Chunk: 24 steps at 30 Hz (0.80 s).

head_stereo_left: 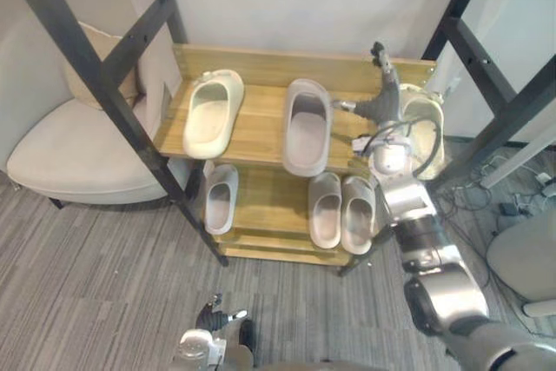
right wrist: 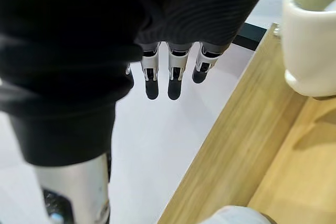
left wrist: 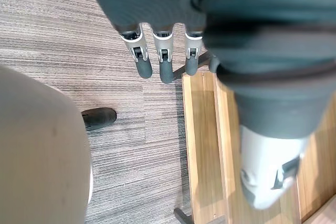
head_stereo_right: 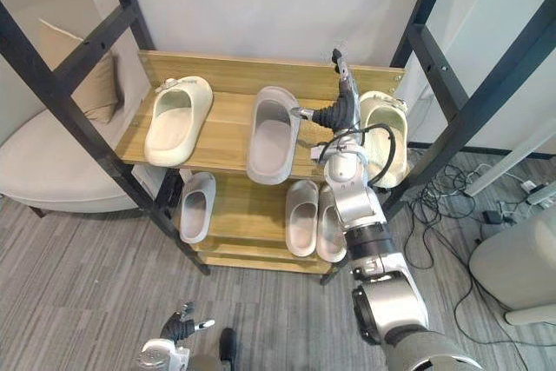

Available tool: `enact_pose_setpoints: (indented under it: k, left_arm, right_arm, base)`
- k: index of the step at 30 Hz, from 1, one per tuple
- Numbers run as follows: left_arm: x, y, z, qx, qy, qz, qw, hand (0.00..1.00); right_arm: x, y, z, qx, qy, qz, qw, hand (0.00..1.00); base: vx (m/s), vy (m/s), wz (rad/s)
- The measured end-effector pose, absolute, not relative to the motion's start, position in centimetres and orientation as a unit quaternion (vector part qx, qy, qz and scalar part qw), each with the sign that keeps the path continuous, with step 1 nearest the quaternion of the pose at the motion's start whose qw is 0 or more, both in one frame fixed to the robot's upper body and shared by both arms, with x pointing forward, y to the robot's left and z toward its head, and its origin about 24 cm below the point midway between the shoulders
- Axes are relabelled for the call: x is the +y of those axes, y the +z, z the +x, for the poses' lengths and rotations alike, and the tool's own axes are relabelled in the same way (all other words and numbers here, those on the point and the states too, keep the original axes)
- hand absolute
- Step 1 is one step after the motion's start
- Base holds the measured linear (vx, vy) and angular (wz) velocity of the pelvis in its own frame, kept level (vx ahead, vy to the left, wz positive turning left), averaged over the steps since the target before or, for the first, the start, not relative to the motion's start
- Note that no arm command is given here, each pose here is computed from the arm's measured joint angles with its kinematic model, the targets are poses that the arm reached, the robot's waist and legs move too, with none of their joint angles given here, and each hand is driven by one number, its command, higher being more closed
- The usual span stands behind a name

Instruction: Organize the slippers on the shoe rack

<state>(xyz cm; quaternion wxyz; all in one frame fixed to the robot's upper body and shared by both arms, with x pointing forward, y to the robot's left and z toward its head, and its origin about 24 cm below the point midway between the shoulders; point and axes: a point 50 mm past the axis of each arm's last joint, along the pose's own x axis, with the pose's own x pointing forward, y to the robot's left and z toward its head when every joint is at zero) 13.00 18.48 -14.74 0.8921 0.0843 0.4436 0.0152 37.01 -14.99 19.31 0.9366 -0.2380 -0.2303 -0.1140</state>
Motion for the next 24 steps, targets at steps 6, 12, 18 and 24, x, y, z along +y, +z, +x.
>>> enact_pose_setpoints:
  k: [6, 12, 18, 24]
  left_arm:
    - [18.3, -14.7, 13.2, 0.441, 0.015, 0.080, 0.894, 0.00]
    - [18.6, -14.6, 13.4, 0.437, 0.027, 0.069, 0.896, 0.00]
    - [18.5, -14.4, 13.8, 0.430, 0.026, 0.069, 0.900, 0.00]
    - [18.5, -14.2, 14.1, 0.421, 0.034, 0.057, 0.905, 0.00]
  right_arm:
    - [-14.7, 20.4, 37.7, -0.234, -0.110, -0.224, 0.940, 0.00]
    - [-15.0, 20.1, 38.9, -0.199, -0.104, -0.236, 0.945, 0.00]
    - [-14.7, 20.5, 40.0, -0.175, -0.098, -0.240, 0.950, 0.00]
    - [-13.7, 21.6, 40.8, -0.174, -0.070, -0.246, 0.951, 0.00]
  base:
    - [-0.09, 0.003, 0.01]
    - [0.01, -0.013, 0.09]
    - [0.10, -0.003, 0.06]
    - [-0.02, 0.003, 0.00]
